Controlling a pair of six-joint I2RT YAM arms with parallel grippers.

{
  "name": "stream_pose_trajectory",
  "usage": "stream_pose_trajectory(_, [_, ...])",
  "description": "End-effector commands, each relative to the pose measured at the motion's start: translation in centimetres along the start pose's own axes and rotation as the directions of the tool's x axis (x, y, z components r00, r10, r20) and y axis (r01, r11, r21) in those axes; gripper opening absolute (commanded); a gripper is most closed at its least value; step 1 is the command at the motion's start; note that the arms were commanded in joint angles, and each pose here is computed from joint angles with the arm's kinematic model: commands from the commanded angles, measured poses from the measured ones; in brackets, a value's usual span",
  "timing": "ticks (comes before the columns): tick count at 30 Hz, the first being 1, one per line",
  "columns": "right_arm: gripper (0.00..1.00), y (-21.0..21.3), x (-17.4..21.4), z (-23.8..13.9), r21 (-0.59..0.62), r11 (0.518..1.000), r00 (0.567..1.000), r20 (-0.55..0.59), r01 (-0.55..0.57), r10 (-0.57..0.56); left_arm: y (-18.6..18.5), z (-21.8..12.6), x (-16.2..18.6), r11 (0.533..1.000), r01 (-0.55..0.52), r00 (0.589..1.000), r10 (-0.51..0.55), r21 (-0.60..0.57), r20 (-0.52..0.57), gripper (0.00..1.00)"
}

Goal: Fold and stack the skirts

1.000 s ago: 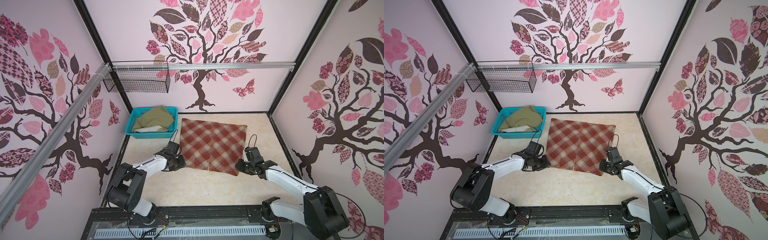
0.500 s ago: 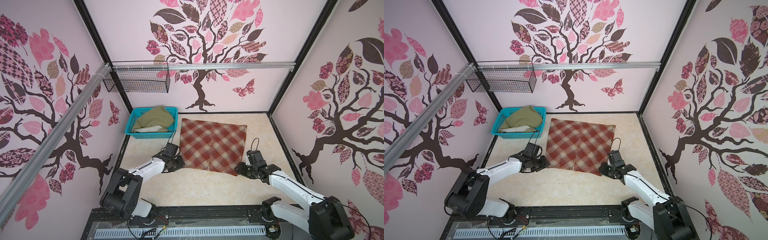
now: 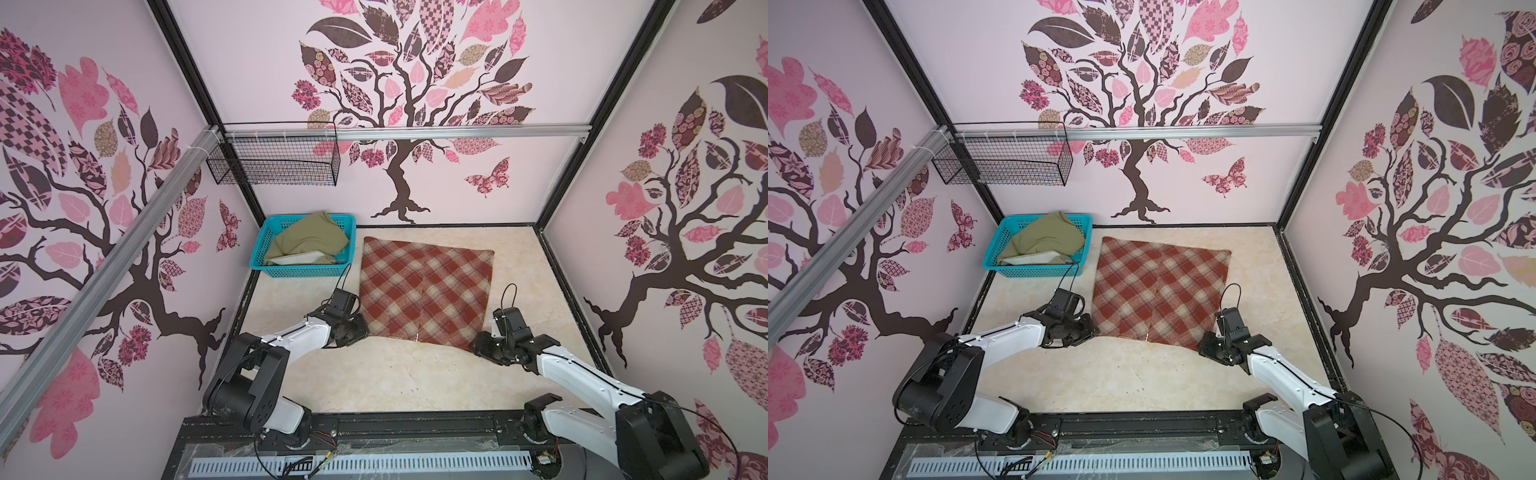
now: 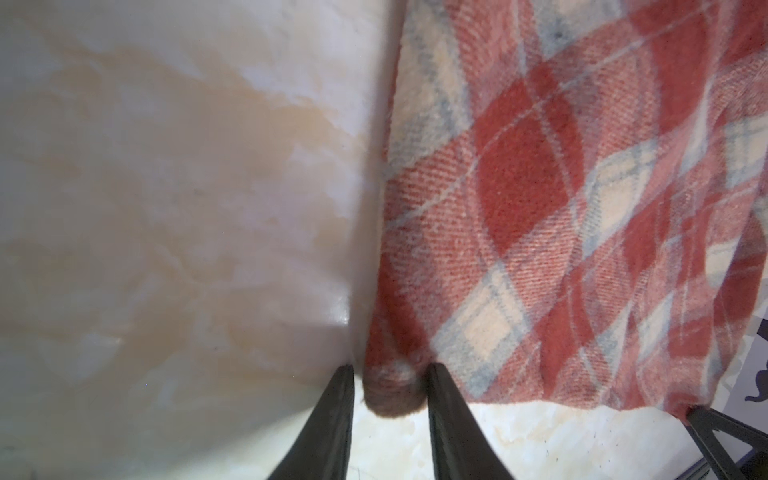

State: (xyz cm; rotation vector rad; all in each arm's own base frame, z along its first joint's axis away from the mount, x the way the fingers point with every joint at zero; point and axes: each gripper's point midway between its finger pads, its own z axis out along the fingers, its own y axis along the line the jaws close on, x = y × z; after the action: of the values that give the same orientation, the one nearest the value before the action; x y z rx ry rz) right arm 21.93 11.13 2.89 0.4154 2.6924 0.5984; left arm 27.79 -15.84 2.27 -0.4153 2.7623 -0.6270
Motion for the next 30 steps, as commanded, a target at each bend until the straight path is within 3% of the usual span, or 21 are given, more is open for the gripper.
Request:
stream_pose_trajectory(1, [0.47,0.1,0.0,0.5,-0.011,1.0,1.0,0.0,-0.009,0.009,1.2,1.0,0.5,0.999,0.021,1.0,-0.022,-0.024,-0.011,0.31])
stream_pose_trajectory(7, [0.42,0.0,0.2,1.2,-0.023,0.999,1.0,-0.003,-0.028,0.028,1.2,1.6,0.6,1.0,0.022,0.999,-0.022,-0.021,-0.027,0.12])
stream_pose_trajectory(11, [0.24,0.0,0.5,1.4,-0.033,0.999,0.999,-0.013,-0.035,0.034,1.1,1.5,0.5,1.0,0.014,1.0,-0.015,-0.015,-0.025,0.01])
stream_pose_trajectory(15, [0.0,0.4,0.4,1.2,-0.049,0.998,0.999,-0.011,-0.039,0.039,0.8,1.0,0.3,1.0,0.006,1.0,-0.006,-0.008,-0.012,0.0])
stream_pose_trajectory(22, [0.0,4.1,-3.2,-2.1,-0.112,0.994,0.997,0.076,0.0,0.008,-2.1,-3.2,-2.7,0.999,-0.024,0.995,0.02,0.042,0.096,0.0])
stream_pose_trajectory(30, [0.0,11.1,-12.3,-10.1,-0.163,0.973,0.941,0.323,0.165,-0.105,-8.0,-14.0,-10.9,0.975,-0.078,0.945,0.006,0.207,0.327,0.0])
